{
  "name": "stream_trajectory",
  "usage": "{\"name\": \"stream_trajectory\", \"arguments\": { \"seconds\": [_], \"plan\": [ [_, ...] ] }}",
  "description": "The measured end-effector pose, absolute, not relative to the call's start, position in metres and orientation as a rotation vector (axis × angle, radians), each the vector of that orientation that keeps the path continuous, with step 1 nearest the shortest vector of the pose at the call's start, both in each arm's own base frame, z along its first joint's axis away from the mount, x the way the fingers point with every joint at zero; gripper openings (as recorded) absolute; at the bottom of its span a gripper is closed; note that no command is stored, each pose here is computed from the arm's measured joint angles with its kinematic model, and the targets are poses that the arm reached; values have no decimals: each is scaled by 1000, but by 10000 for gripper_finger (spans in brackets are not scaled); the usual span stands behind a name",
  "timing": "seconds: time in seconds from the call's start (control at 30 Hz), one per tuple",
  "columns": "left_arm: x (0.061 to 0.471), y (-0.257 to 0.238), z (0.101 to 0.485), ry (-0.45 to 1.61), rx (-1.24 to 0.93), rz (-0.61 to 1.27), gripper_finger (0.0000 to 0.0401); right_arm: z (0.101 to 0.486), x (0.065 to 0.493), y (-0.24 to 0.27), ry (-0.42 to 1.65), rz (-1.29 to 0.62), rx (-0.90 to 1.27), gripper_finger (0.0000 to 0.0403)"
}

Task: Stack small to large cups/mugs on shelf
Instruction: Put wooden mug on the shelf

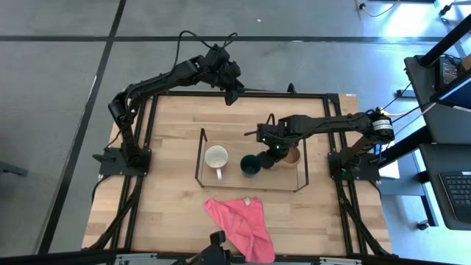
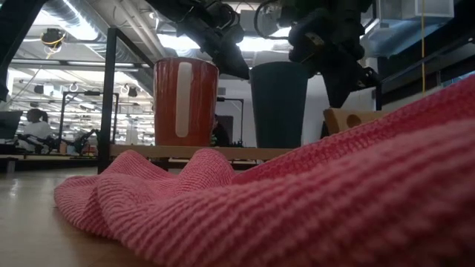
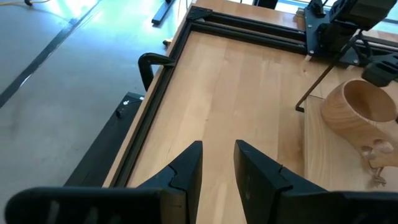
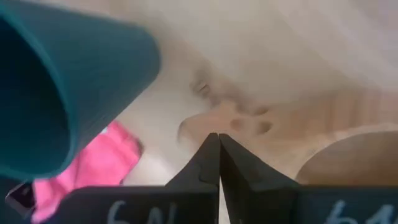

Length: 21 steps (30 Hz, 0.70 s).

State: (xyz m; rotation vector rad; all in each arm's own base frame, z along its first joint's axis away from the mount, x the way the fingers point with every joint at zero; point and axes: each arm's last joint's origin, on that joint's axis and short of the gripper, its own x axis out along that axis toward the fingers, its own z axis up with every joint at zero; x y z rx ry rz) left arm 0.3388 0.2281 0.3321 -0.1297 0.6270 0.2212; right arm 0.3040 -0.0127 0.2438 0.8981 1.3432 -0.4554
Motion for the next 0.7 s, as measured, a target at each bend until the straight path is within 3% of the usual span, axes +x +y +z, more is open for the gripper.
{"name": "stream_trajectory", "arguments": {
  "seconds": [0.2,0.7],
  "plan": [
    [339,228,332,628,-131,223,86,244,304,-6,1373,-383,918,6],
    [339,228,332,627,-147,229,86,246,307,-10,1297,-424,835,6]
  ]
}}
